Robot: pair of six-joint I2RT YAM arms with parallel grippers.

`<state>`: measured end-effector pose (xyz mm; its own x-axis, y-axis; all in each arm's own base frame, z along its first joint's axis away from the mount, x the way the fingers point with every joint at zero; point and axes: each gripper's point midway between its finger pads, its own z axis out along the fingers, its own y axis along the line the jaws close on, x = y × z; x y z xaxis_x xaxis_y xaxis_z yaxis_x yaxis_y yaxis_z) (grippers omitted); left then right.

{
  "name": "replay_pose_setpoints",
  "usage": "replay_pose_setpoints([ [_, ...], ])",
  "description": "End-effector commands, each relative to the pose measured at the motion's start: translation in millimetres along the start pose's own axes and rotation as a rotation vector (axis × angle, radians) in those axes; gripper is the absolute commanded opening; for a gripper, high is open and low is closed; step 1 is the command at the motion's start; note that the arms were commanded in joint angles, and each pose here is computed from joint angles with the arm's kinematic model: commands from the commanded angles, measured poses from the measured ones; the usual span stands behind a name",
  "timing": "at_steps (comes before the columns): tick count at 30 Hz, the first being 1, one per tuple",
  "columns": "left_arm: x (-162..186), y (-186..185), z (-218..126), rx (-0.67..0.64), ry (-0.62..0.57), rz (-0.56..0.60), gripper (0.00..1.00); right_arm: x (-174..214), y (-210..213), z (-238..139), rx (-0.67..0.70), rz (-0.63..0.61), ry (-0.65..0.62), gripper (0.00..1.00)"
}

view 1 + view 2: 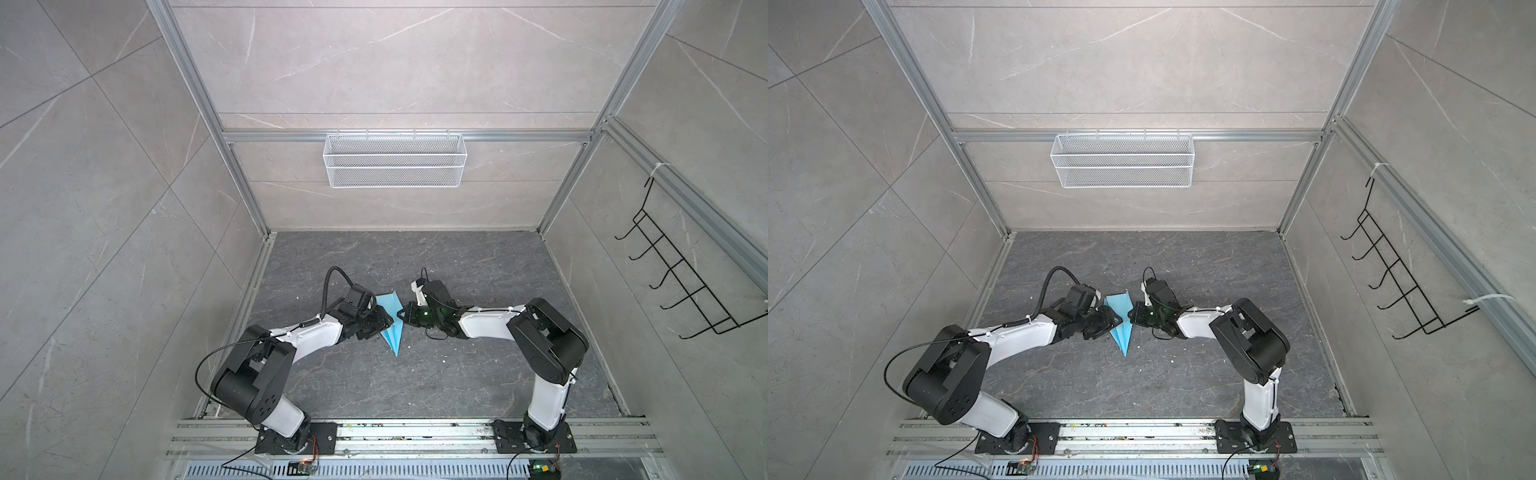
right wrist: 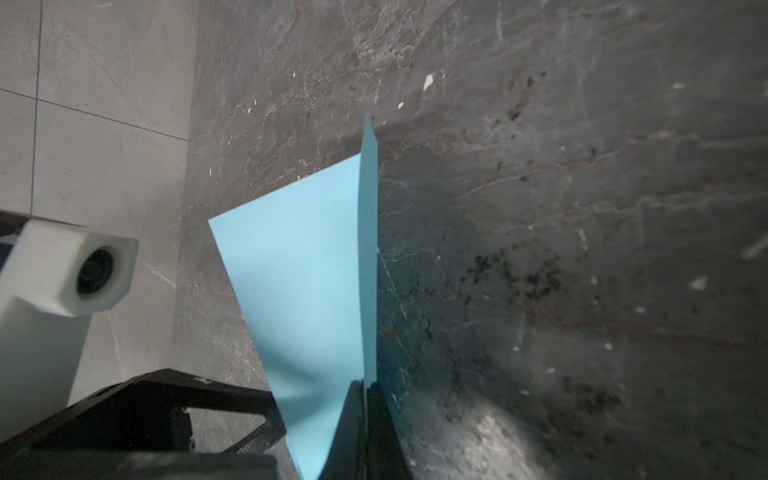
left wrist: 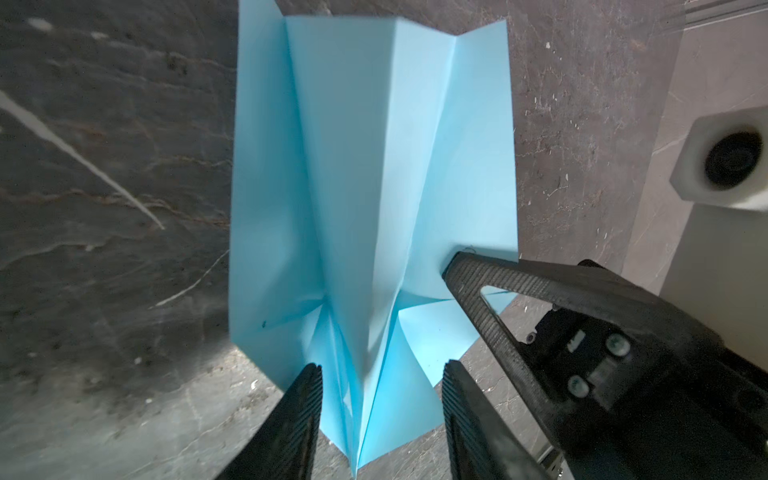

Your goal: Fold a paper plane with a square sheet of paper (pick it up from the middle)

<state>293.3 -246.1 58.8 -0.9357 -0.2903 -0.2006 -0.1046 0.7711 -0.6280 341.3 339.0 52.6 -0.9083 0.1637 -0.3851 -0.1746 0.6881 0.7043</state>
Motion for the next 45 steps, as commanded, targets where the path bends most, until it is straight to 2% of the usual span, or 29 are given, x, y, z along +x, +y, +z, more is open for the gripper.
replay_pose_setpoints([
  [1, -5, -19, 4, 0.05, 0.003, 0.029, 0.47, 5, -7, 4, 0.003, 0.017, 0.016, 0.05],
  [8, 2, -16, 16, 0.042, 0.044, 0.041, 0.49, 7, -12, 6, 0.018, 0.031, 0.023, 0.05],
  [19, 14, -21, 21, 0.004, 0.063, 0.109, 0.61, 8, -17, 8, 0.025, 0.053, 0.029, 0.05],
  [24, 15, -19, 22, -0.038, 0.052, 0.134, 0.62, 7, -18, 8, 0.027, 0.055, 0.031, 0.05],
  [34, 15, -2, 24, -0.143, 0.054, 0.149, 0.43, 8, -20, 7, 0.033, 0.058, 0.033, 0.05],
  [40, 14, -6, 27, -0.158, 0.055, 0.17, 0.35, 8, -19, 7, 0.032, 0.059, 0.036, 0.05],
  [45, 10, -6, 28, -0.184, 0.054, 0.182, 0.25, 8, -20, 6, 0.039, 0.054, 0.037, 0.08],
])
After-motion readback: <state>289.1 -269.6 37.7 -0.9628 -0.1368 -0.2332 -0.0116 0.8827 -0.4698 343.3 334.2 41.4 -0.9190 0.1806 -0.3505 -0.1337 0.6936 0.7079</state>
